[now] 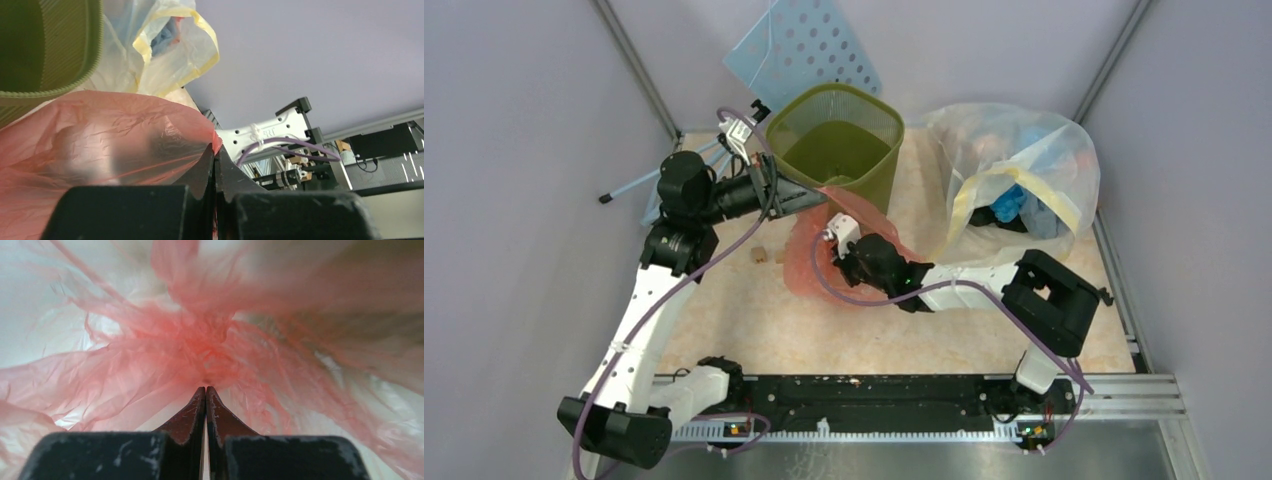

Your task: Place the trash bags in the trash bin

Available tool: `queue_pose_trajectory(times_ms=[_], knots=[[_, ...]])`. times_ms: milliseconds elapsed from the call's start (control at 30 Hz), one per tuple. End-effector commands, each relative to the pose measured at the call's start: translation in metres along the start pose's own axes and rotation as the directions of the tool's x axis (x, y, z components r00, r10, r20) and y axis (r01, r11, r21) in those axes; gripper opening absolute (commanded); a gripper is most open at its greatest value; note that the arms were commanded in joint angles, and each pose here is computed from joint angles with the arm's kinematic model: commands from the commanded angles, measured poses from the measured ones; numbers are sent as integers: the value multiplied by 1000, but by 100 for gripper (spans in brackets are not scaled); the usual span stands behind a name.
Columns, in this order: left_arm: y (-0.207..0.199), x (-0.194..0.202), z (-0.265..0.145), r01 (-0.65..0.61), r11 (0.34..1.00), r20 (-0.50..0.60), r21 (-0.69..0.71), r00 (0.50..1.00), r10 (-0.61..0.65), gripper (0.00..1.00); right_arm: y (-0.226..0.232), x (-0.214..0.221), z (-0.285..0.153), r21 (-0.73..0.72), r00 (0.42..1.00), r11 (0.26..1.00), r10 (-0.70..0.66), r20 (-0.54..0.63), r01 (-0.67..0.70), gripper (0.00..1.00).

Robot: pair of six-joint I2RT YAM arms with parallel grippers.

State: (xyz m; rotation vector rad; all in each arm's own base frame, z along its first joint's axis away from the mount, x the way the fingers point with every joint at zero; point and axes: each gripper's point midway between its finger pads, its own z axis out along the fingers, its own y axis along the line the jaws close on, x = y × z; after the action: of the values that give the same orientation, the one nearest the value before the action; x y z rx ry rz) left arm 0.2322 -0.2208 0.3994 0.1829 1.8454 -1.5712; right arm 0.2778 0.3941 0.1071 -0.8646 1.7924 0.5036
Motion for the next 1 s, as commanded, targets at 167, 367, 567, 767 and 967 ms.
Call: queue_pose_trajectory(times_ms=[167,367,567,767,967], knots=[[-48,-19,-17,-187,982,53,24,981,185,0,32,50,-23,-54,914,959,246,-323,-277,0],[-55,-41,-18,-272,962,111,-33,955,274,0,34,100,-61,63,789,928,347,-507,-368,0],[-46,-51,-14,-297,952,111,-78,946,305,0,8,103,-91,188,788,944,329,-520,-270,0],[-31,-39,-11,-281,957,81,-75,955,286,0,-2,63,-94,187,863,955,290,-414,-232,0],[-30,-29,-13,-289,956,54,-52,955,292,0,-5,5,-92,137,921,964,258,-291,-227,0]])
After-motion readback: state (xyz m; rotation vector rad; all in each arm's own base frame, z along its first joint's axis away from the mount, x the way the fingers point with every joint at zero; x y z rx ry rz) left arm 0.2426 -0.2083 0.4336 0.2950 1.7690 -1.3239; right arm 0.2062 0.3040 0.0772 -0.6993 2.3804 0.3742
